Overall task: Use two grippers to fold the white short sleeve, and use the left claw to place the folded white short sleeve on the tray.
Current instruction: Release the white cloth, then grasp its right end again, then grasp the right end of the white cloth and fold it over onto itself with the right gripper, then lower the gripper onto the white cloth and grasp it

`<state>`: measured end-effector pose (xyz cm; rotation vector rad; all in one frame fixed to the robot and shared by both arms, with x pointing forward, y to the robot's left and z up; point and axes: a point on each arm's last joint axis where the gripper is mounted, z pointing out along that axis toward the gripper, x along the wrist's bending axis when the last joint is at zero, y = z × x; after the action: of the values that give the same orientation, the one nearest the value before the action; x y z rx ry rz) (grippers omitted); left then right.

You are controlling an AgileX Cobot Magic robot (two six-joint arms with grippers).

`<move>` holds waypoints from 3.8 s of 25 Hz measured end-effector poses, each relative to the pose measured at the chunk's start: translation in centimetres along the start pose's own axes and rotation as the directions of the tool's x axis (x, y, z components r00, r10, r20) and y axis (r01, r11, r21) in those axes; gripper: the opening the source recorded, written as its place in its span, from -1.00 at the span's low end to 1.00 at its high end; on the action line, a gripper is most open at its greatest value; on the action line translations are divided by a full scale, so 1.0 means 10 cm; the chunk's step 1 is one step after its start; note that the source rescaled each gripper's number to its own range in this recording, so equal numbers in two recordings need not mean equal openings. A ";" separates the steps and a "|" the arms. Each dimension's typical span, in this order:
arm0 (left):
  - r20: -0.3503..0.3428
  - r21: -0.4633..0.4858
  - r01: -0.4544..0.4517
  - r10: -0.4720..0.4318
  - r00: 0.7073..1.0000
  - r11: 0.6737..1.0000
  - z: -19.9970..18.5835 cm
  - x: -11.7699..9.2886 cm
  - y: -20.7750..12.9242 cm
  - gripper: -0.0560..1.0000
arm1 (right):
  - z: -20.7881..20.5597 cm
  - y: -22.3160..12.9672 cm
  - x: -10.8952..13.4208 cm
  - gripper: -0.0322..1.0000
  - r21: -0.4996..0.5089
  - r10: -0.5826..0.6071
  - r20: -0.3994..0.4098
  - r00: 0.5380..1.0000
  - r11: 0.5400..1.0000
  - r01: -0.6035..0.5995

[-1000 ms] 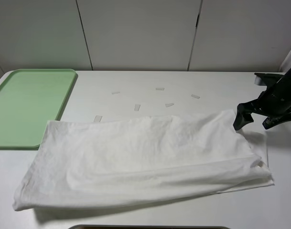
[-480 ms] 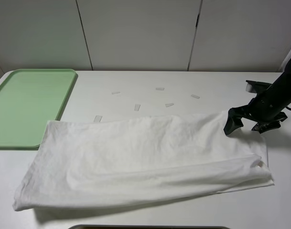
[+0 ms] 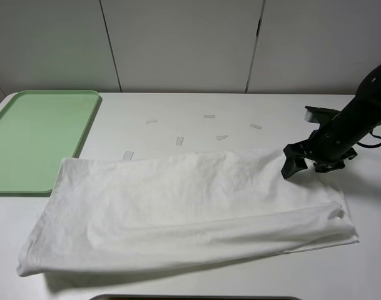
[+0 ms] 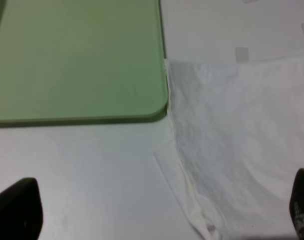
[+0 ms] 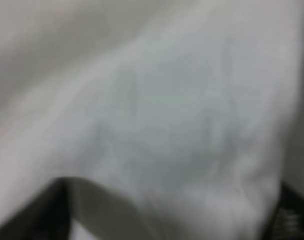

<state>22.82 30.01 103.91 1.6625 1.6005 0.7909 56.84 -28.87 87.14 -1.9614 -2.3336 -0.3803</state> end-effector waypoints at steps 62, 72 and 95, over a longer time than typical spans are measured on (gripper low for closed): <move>-0.001 0.000 0.000 0.000 1.000 1.000 0.00 0.00 0.00 1.00 | -0.18 0.17 1.67 -0.42 -0.047 -0.024 -0.045 0.999 0.999 0.022; -0.001 0.000 0.000 0.000 1.000 1.000 0.00 0.00 0.00 1.00 | -0.05 0.14 1.83 -0.24 -0.070 -0.250 -0.051 0.967 0.967 0.246; -0.001 0.000 0.000 0.000 1.000 1.000 0.00 0.00 0.00 1.00 | -2.39 -0.59 0.63 0.97 -0.498 0.137 0.270 0.953 0.867 0.016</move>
<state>22.82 30.02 103.91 1.6626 1.6007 0.7916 47.38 -29.28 110.75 -2.4681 -2.5328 -0.8057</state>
